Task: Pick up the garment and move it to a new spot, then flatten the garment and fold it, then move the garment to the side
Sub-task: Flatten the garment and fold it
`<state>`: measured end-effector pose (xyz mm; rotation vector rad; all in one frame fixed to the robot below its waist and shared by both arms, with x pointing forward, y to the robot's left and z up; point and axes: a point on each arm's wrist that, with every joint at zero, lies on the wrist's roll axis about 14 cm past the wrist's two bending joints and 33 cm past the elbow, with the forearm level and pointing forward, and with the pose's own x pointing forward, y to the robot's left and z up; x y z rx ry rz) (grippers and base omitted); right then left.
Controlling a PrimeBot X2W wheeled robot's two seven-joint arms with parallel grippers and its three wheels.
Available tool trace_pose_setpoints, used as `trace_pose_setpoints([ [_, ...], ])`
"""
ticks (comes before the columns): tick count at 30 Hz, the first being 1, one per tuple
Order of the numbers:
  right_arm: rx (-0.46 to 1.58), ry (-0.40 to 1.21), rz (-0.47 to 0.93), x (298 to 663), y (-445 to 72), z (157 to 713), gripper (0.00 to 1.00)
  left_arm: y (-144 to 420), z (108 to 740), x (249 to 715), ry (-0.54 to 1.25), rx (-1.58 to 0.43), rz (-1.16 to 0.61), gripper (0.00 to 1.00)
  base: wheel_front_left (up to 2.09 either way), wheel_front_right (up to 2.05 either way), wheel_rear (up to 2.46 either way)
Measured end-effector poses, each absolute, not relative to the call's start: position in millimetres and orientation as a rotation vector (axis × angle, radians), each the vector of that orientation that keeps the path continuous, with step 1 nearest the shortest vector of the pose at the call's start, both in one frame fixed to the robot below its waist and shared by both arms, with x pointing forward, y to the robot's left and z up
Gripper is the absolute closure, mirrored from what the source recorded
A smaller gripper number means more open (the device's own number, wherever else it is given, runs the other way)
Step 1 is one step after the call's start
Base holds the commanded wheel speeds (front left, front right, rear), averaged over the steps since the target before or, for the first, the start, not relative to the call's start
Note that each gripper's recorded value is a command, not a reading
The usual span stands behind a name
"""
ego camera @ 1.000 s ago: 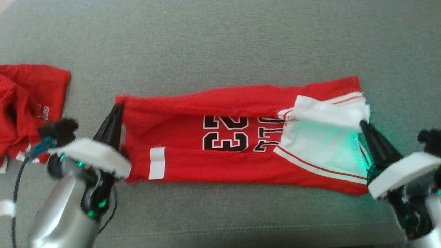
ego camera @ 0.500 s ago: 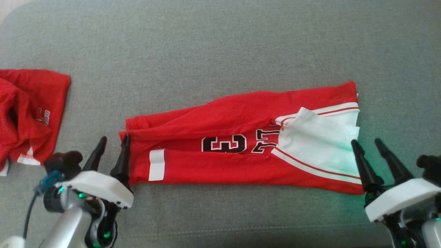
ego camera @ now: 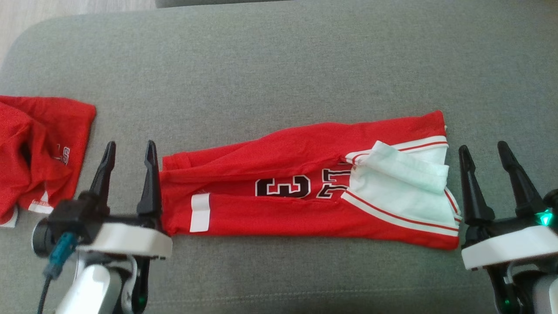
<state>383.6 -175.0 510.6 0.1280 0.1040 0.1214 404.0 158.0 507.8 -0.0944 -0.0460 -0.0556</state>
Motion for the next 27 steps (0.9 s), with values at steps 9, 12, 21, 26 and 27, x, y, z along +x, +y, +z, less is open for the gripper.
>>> trace_pose_setpoints([
  [9, 0.138, 0.1, 0.119, 382, -172, 512, 0.0, 158, 502, 391, -0.03, -0.079, -0.057, 0.0, 0.0, 0.0, 0.0],
  [12, 0.141, 0.14, 0.118, 381, -172, 503, 0.0, 158, 500, 391, -0.027, -0.076, -0.055, 0.0, 0.0, 0.0, 0.0],
  [21, 0.129, 0.492, 0.108, 375, -181, 413, 0.0, 156, 492, 400, -0.009, -0.092, -0.065, 0.0, 0.0, 0.0, 0.0],
  [26, 0.121, 0.605, 0.129, 397, -180, 389, 0.0, 156, 497, 413, -0.035, -0.099, -0.061, 0.0, 0.0, 0.0, 0.0],
  [27, 0.123, 0.629, 0.135, 400, -179, 384, 0.0, 157, 496, 414, -0.035, -0.103, -0.06, 0.0, 0.0, 0.0, 0.0],
])
